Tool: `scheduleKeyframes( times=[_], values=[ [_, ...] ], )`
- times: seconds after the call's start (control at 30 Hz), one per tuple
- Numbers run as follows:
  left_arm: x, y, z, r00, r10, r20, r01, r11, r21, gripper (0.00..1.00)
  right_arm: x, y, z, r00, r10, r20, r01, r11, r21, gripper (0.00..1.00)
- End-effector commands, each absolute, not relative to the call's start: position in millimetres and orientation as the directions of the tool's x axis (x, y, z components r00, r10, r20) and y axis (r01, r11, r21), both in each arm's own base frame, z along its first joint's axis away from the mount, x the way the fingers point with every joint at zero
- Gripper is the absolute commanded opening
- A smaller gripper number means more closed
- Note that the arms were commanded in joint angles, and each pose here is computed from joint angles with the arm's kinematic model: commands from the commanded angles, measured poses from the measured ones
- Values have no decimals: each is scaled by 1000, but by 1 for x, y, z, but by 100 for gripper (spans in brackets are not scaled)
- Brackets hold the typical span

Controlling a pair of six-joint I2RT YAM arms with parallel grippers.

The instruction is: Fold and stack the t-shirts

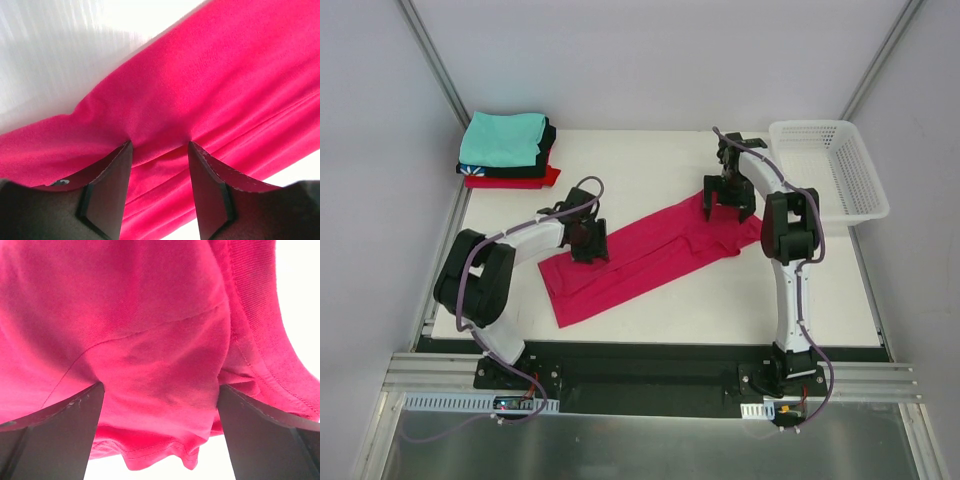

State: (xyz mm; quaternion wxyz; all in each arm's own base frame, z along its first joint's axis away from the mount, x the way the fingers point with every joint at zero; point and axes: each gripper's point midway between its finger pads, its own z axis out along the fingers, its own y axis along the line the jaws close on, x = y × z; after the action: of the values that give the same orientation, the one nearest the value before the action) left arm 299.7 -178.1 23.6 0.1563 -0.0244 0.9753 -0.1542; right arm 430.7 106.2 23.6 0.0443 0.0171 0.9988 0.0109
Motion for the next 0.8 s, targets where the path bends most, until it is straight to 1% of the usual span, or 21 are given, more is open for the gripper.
scheduleKeyframes(
  times=[0.0,0.03,0.1,0.13,0.23,0.37,0.5,0.6,0.63,0.67,0.7,0.73,0.77],
  values=[
    [247,-179,16,-975,-98,-200,-34,952,-305,48,443,107,32,-994,39,-100,34,998,49,96],
    [244,-182,24,-970,-97,-222,-22,948,-319,48,443,108,34,-994,37,-98,31,998,57,96],
    [230,-186,26,-971,-112,-211,-39,946,-322,48,451,111,36,-993,31,-115,23,997,73,96],
    [222,-195,33,-968,-94,-231,-12,943,-334,48,453,114,38,-992,31,-121,21,996,87,96],
    [204,-208,41,-965,-113,-237,-26,940,-340,47,460,123,41,-990,28,-136,10,991,131,96],
    [191,-220,50,-966,-112,-235,-23,936,-351,47,467,133,45,-987,17,-161,-12,985,174,96],
    [192,-228,60,-964,-95,-248,-5,941,-339,46,475,142,59,-978,6,-207,-39,977,211,96],
    [194,-229,67,-963,-94,-252,-5,943,-333,46,467,144,72,-976,-9,-216,-55,976,209,96],
    [194,-230,71,-961,-82,-264,12,942,-334,47,465,144,90,-968,-14,-249,-67,977,203,96],
    [197,-228,74,-958,-74,-279,21,946,-322,47,456,143,90,-971,-19,-236,-65,980,189,96],
    [204,-232,84,-949,-68,-307,38,944,-327,48,451,143,98,-969,-26,-246,-71,982,178,96],
    [206,-230,87,-947,-30,-319,73,949,-308,48,447,141,117,-959,-25,-283,-74,984,164,96],
    [217,-236,100,-934,-12,-357,105,946,-308,49,440,139,123,-958,-20,-286,-67,986,154,96]
  ],
)
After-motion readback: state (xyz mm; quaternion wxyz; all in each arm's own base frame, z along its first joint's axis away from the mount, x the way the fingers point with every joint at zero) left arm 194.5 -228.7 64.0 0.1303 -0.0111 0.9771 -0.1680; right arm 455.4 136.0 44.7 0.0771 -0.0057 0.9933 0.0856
